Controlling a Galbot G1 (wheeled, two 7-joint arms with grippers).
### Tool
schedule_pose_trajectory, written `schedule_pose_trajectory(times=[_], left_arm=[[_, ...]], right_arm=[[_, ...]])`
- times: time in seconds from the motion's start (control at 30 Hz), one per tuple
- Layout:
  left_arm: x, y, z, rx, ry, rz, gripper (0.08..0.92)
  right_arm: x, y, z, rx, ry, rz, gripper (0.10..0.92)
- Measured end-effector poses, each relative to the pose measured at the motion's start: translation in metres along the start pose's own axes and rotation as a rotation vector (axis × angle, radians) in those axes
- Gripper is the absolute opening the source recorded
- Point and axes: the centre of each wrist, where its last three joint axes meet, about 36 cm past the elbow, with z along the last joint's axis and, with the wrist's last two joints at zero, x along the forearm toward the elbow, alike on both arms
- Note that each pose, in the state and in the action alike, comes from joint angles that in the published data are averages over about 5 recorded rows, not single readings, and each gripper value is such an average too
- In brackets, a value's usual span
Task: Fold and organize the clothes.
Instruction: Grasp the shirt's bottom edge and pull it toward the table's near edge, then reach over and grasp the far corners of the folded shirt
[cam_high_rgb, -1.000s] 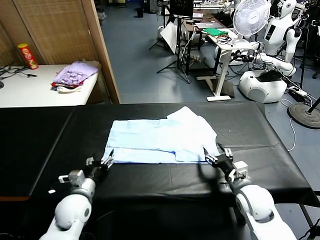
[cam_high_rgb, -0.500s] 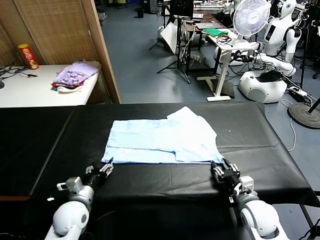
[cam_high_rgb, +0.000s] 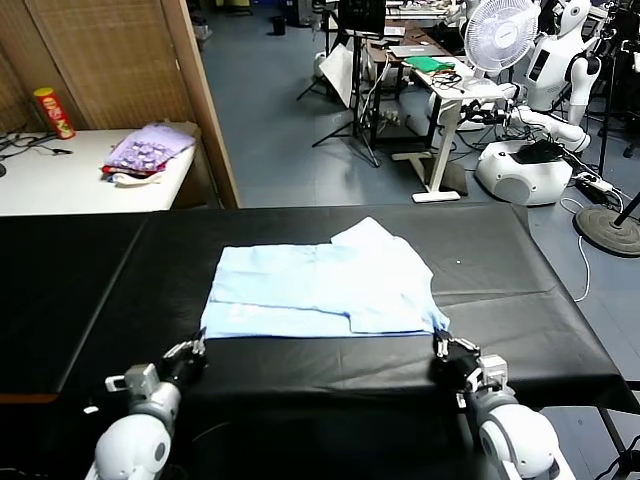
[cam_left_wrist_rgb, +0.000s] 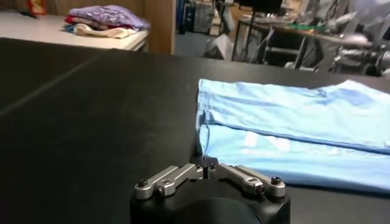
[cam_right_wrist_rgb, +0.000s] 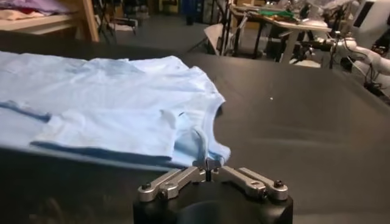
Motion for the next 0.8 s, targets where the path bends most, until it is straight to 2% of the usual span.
schedule_pose_trajectory(times=[0.07,0.13,0.27,0.37,0.47,0.57,0.67,0.73,0.8], left_arm=[[0.012,0.0,-0.001,-0.013,0.001,-0.01,0.125],[0.024,-0.001,-0.001,-0.02,0.006,-0.016,0.125],[0.046,-0.001,0.0,-0.034,0.019,-0.023,0.13],[0.059,0.0,-0.003,-0.057,0.03,-0.031,0.18],[0.068,0.001,-0.009,-0.085,0.044,-0.041,0.342],[0.077,0.002,-0.017,-0.106,0.053,-0.047,0.544],[0.082,0.004,-0.029,-0.118,0.04,-0.045,0.7],[0.081,0.006,-0.04,-0.112,0.027,-0.035,0.766],[0.074,0.008,-0.05,-0.095,0.017,-0.023,0.788]], right_arm=[[0.005,0.002,0.0,-0.002,0.015,-0.009,0.133],[0.01,0.004,0.0,-0.005,0.03,-0.017,0.182],[0.023,0.007,-0.005,-0.005,0.06,-0.017,0.38],[0.034,0.008,-0.012,-0.003,0.08,-0.009,0.531],[0.044,0.006,-0.025,-0.006,0.071,-0.005,0.687],[0.046,0.001,-0.041,-0.005,0.022,-0.003,0.778],[0.034,-0.007,-0.057,0.005,-0.041,0.005,0.795],[0.016,-0.013,-0.067,0.006,-0.08,0.013,0.797],[-0.007,-0.018,-0.079,0.001,-0.115,0.017,0.798]])
